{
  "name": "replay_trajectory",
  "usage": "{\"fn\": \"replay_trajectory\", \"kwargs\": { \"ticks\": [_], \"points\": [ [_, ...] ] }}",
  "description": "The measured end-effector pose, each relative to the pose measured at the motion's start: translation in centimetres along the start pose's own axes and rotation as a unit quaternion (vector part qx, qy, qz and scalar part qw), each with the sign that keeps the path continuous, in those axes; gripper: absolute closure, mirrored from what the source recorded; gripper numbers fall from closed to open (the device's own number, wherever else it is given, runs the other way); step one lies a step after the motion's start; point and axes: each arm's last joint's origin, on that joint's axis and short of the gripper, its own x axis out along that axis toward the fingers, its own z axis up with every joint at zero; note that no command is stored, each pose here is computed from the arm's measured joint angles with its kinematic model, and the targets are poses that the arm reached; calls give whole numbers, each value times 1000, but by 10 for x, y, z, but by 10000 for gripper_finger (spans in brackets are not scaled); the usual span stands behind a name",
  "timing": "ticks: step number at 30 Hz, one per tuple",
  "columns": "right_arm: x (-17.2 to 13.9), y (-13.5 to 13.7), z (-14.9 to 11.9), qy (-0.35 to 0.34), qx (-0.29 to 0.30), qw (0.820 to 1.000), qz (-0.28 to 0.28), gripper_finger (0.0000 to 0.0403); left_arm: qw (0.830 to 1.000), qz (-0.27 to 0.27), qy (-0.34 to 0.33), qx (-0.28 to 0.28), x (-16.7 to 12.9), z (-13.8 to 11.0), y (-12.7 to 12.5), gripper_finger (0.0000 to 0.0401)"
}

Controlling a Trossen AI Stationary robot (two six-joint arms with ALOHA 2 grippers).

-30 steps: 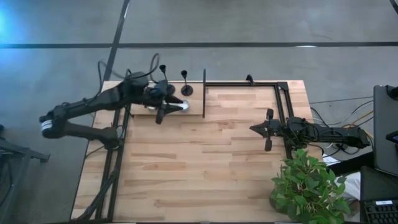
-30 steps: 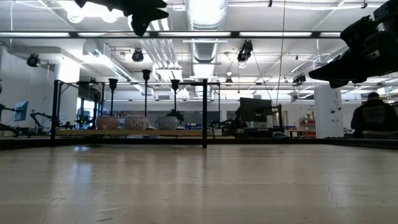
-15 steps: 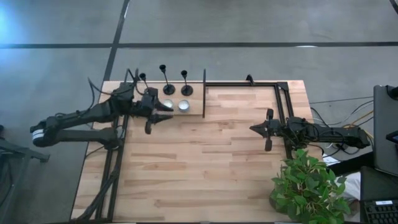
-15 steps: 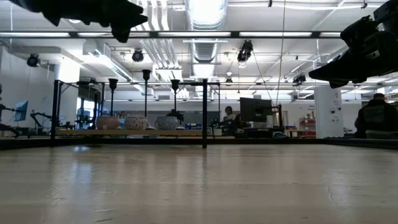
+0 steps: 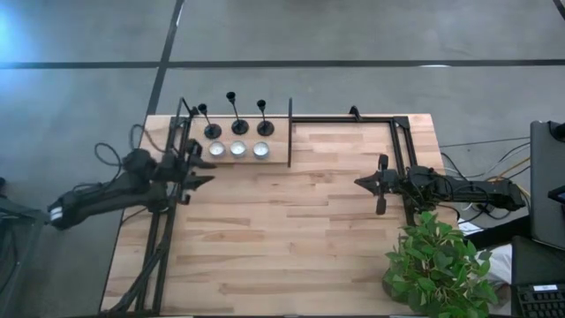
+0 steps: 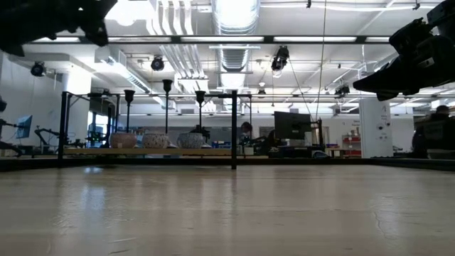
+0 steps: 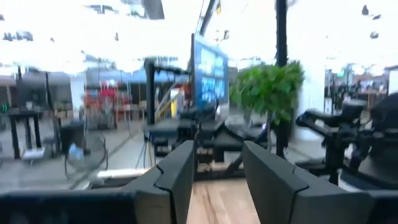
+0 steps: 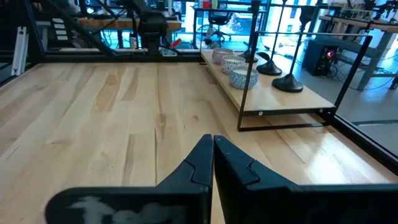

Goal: Pick & Place candle stick holders
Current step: Return to Home Position

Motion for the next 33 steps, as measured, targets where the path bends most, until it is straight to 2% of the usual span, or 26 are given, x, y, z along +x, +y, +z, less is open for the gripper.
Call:
{"fn": "replay_trajectory", "kwargs": {
  "ticks": [10,12,20,23,25,30,33],
  "points": [
    [0,0,0,0,0,1000,0,394,999,-8,-28,12,-29,-34,-12,258],
    [0,0,0,0,0,1000,0,394,1000,-13,3,-2,-29,-52,-11,258],
    [0,0,0,-1,0,1000,0,394,997,-37,71,-2,-28,-70,-16,258],
    [0,0,0,-1,0,1000,0,394,996,-51,75,9,-26,-72,-23,258],
    [0,0,0,-1,0,1000,0,394,996,-43,75,21,-24,-72,-29,258],
    [0,0,0,-1,0,1000,0,394,990,30,100,94,-24,-76,-38,258],
    [0,0,0,-1,0,1000,0,394,985,7,100,141,-24,-76,-43,258]
  ]
}}
